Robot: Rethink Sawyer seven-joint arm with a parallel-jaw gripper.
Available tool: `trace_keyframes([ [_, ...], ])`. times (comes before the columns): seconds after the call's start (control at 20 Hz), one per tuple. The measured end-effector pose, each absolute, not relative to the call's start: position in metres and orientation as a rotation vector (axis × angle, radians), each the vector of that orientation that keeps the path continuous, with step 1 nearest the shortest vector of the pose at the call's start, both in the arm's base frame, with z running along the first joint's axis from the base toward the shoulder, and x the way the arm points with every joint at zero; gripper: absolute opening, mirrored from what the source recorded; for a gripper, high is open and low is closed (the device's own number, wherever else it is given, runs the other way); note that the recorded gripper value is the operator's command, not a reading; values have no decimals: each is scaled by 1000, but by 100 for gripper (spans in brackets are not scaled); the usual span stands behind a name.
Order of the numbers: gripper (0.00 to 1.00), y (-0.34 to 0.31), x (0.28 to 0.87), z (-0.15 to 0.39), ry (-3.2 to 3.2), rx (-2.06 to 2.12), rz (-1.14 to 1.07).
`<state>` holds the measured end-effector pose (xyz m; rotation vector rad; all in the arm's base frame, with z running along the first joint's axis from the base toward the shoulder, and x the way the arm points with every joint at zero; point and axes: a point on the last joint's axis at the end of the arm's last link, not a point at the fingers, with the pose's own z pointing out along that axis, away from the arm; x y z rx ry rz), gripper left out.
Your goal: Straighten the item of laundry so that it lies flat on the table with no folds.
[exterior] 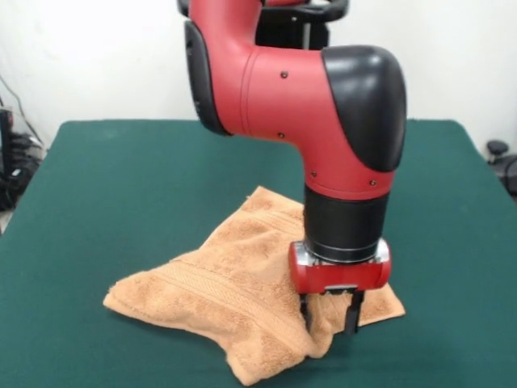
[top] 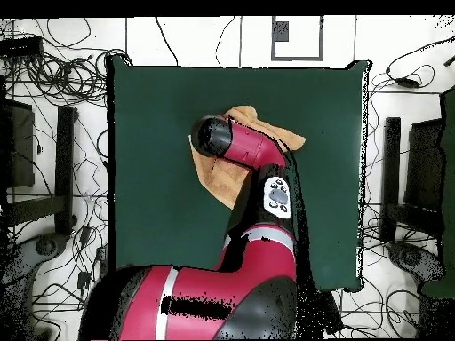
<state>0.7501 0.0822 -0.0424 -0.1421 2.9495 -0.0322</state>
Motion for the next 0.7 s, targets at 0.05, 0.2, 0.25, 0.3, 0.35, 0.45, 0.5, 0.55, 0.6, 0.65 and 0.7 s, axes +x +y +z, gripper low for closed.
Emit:
trace_keyframes([
  [0.05, 100, 78, 751, -42, 2949, -136, -32],
  [0.2, 100, 61, 752, -40, 2949, -113, -38],
  [0.25, 100, 57, 752, -39, 2949, -109, -40],
  [0.3, 100, 45, 752, -37, 2949, -97, -49],
  [0.35, 100, 32, 752, -35, 2949, -84, -58],
  [0.45, 100, 16, 751, -31, 2948, -73, -72],
  [0.5, 100, 5, 751, -28, 2947, -64, -82],
  [0.55, 100, -10, 749, -25, 2948, -51, -93],
  [0.6, 100, -33, 744, -19, 2950, -30, -111],
  [0.65, 100, -42, 742, -16, 2951, -20, -117],
  [0.7, 100, -54, 739, -12, 2953, -6, -125],
])
